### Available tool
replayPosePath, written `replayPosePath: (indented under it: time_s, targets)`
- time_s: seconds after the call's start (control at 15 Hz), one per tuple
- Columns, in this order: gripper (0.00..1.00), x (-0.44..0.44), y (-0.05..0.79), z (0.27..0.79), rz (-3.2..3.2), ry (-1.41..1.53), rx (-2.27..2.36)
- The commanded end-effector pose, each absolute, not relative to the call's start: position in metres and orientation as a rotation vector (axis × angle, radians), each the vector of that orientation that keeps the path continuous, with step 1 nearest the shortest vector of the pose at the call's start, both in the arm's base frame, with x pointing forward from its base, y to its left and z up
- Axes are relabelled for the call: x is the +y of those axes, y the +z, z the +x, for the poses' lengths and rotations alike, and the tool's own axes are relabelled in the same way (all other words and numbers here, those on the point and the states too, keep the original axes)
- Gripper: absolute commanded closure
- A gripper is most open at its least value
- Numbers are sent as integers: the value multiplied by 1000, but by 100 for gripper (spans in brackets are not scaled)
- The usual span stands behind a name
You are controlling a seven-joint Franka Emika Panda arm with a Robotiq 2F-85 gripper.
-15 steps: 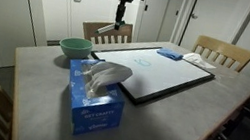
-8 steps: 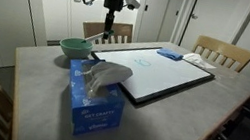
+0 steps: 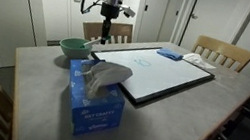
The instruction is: Use the marker to write number ten on the white board
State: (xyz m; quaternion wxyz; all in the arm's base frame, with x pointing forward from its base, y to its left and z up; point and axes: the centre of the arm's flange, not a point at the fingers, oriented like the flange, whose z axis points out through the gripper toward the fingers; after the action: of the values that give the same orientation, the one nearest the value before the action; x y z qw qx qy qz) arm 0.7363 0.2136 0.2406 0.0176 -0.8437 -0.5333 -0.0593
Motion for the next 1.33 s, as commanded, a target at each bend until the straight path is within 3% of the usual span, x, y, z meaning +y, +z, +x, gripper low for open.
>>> replayPosePath:
  time_s: [0.0,1.0,1.13,1.27]
  targets:
    - [95,226,239,758,-2622,-230,-1709]
    - [94,217,217,780,-2654,-267,-1707]
    - [63,218,222,780,-2652,-273,-1708]
    - [48,218,228,780,-2646,-274,-1712]
